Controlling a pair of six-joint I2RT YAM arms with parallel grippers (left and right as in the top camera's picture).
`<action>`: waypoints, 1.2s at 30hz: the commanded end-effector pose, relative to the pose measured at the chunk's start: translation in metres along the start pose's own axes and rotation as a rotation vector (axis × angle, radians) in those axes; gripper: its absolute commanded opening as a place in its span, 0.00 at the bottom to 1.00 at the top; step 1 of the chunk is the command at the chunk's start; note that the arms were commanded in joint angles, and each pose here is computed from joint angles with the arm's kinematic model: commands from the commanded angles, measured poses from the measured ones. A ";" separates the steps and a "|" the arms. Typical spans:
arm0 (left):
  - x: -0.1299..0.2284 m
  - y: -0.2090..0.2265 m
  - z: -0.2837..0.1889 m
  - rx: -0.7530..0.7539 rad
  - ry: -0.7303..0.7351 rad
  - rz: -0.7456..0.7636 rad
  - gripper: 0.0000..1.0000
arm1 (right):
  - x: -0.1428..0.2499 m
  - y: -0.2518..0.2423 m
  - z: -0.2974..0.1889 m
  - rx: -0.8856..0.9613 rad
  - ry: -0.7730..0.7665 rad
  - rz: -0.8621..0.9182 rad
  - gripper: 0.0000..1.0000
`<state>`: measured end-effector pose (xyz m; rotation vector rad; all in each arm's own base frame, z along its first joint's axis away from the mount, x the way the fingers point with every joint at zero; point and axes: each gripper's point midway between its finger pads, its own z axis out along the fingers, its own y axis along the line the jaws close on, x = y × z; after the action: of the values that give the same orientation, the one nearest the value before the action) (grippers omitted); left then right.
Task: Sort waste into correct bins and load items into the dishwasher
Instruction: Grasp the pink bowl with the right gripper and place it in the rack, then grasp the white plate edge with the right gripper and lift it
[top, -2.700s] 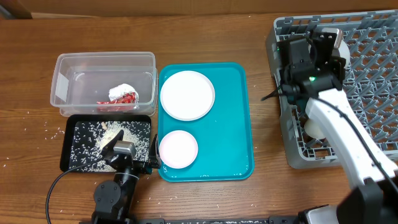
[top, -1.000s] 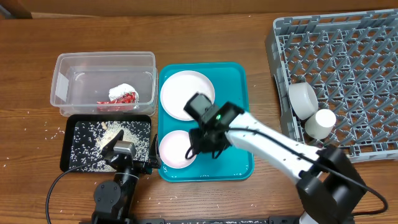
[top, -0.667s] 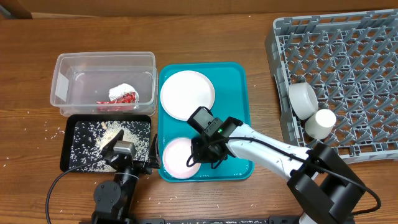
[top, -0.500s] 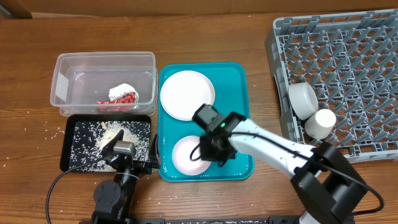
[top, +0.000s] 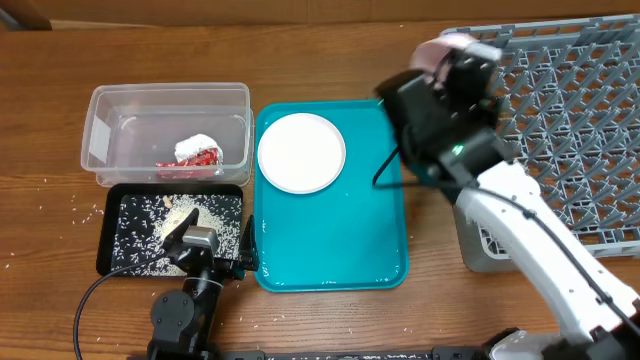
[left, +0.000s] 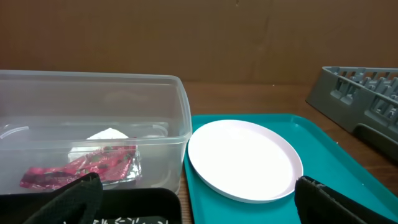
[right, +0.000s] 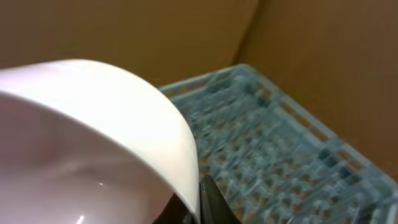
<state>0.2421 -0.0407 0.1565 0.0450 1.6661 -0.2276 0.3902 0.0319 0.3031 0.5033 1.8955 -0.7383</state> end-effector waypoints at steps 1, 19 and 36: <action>0.000 0.001 0.000 0.000 -0.007 0.015 1.00 | -0.001 -0.017 0.049 0.145 0.015 -0.091 0.04; 0.000 0.001 0.000 0.000 -0.006 0.015 1.00 | 0.100 0.028 0.142 0.170 0.238 -0.509 0.04; 0.000 0.001 0.000 0.000 -0.007 0.015 1.00 | 0.122 0.140 -0.055 -0.693 0.626 -0.426 0.65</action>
<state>0.2420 -0.0407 0.1569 0.0450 1.6646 -0.2277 0.4139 0.0975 0.1605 -0.1199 2.5731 -0.7217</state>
